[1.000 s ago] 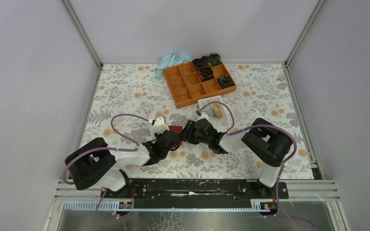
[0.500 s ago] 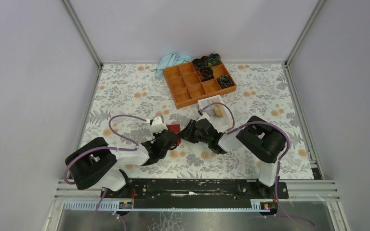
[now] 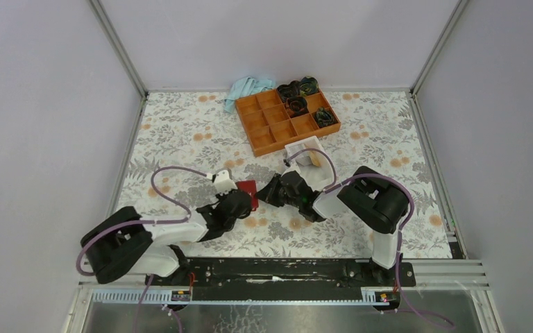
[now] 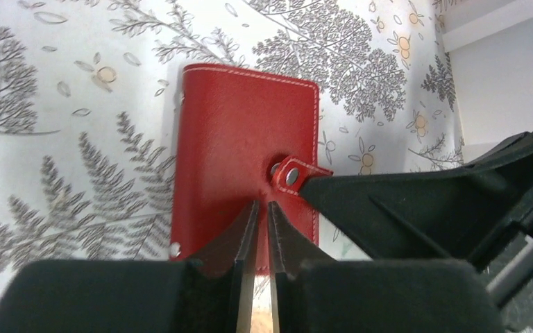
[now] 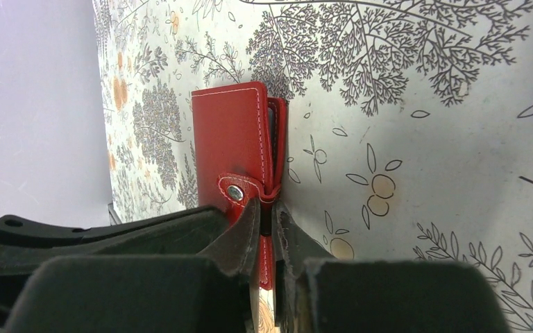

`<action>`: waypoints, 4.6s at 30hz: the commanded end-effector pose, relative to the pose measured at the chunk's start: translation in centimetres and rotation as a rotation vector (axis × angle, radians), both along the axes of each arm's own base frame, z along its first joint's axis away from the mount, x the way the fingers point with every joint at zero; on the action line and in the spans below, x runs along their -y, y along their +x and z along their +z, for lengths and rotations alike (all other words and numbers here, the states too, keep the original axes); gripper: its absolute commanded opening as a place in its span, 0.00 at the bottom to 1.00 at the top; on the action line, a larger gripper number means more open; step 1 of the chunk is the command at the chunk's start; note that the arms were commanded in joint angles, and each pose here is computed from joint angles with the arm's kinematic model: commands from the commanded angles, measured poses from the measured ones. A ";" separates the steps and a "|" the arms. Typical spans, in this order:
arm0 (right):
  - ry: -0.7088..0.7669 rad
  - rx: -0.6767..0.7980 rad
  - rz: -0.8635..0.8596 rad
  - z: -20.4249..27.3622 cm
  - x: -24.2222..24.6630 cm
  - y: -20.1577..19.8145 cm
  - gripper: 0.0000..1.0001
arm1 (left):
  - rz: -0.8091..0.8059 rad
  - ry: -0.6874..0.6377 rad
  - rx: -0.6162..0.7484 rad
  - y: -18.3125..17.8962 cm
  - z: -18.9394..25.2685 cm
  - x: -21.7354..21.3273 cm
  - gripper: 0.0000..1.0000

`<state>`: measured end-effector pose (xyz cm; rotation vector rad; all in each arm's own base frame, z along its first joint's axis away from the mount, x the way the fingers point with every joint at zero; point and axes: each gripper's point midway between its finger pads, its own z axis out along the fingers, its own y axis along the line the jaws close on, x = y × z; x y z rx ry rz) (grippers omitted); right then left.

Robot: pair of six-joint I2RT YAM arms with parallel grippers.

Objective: Put the credit cards into the card holder
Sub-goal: Close the card holder at the center of the board.

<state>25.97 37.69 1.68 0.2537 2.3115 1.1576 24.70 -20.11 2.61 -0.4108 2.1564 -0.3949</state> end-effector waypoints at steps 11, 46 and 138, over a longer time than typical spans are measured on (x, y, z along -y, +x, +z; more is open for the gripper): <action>-0.102 -0.038 0.032 -2.0 1.1 -1.3 0.04 | 0.124 0.067 -0.055 -2.4 -1.8 -6.0 0.81; -0.021 -0.091 0.076 -1.0 1.2 -2.7 0.03 | -0.116 -0.387 0.092 -4.3 -0.6 -1.9 0.63; 0.169 -0.072 0.079 1.8 0.8 -1.7 0.43 | -0.138 -0.762 0.032 -6.2 2.5 0.6 0.00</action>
